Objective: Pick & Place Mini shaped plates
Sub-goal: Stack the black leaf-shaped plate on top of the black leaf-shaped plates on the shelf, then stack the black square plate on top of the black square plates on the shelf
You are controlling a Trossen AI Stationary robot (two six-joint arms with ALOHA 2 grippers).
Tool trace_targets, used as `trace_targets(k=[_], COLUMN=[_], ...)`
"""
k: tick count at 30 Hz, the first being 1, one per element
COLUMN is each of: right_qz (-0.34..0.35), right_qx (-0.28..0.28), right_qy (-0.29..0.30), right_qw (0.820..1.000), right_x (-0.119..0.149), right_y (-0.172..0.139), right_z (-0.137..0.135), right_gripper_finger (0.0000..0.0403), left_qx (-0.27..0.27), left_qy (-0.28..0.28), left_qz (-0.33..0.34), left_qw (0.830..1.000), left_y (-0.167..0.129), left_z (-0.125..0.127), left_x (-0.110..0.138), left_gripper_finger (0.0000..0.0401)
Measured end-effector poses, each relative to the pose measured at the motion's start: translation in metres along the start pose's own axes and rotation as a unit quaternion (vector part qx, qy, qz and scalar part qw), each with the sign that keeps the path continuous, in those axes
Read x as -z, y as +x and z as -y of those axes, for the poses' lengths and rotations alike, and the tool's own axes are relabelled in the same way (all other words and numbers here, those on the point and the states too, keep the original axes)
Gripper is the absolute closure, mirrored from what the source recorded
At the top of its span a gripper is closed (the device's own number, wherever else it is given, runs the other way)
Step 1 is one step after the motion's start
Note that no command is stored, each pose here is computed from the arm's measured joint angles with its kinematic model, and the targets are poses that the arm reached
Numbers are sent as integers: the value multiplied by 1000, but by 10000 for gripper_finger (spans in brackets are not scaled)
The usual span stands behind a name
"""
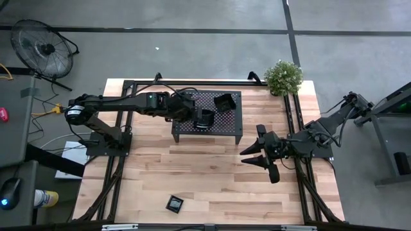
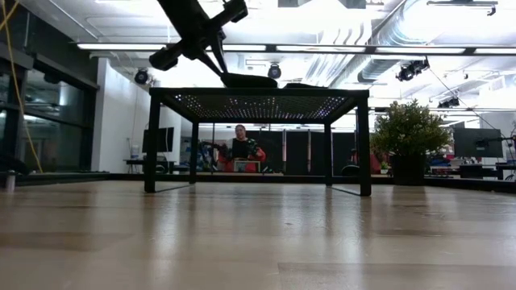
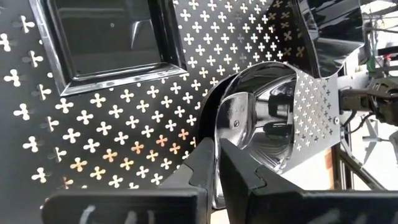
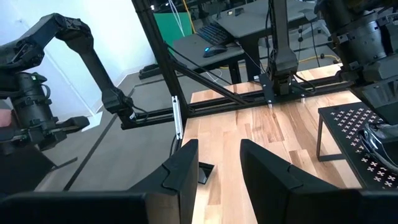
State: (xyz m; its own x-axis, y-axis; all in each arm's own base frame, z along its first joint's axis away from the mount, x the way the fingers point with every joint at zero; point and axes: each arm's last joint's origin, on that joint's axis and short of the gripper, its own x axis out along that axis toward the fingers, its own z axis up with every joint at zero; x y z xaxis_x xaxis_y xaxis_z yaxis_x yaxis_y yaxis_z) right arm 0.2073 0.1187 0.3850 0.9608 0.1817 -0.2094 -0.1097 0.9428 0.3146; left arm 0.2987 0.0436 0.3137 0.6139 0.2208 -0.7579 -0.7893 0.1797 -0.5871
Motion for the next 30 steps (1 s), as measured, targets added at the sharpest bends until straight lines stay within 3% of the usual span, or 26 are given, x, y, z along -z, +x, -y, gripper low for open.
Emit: trace_targets(k=[8, 14, 21, 24, 30], right_qz=[-2, -5, -8, -9, -10], right_qx=[-2, 0, 1, 1, 2], right_qy=[0, -2, 3, 4, 9], right_qw=[1000, 1000, 1000, 1000, 1000], right_x=[0, 1, 1, 2, 2], right_y=[0, 0, 0, 0, 0], right_z=[0, 0, 0, 1, 1], right_gripper_finger=[288, 288, 288, 288, 288], left_qx=[0, -2, 34, 42, 7], left_qy=[13, 26, 89, 107, 132], left_qz=[0, 3, 19, 23, -17], left_qw=[1000, 1000, 995, 993, 991], left_y=[-3, -5, -22, -34, -50], left_z=[-1, 0, 17, 24, 22], left_x=[0, -1, -8, -12, -10], left_gripper_finger=[371, 314, 249, 243, 243])
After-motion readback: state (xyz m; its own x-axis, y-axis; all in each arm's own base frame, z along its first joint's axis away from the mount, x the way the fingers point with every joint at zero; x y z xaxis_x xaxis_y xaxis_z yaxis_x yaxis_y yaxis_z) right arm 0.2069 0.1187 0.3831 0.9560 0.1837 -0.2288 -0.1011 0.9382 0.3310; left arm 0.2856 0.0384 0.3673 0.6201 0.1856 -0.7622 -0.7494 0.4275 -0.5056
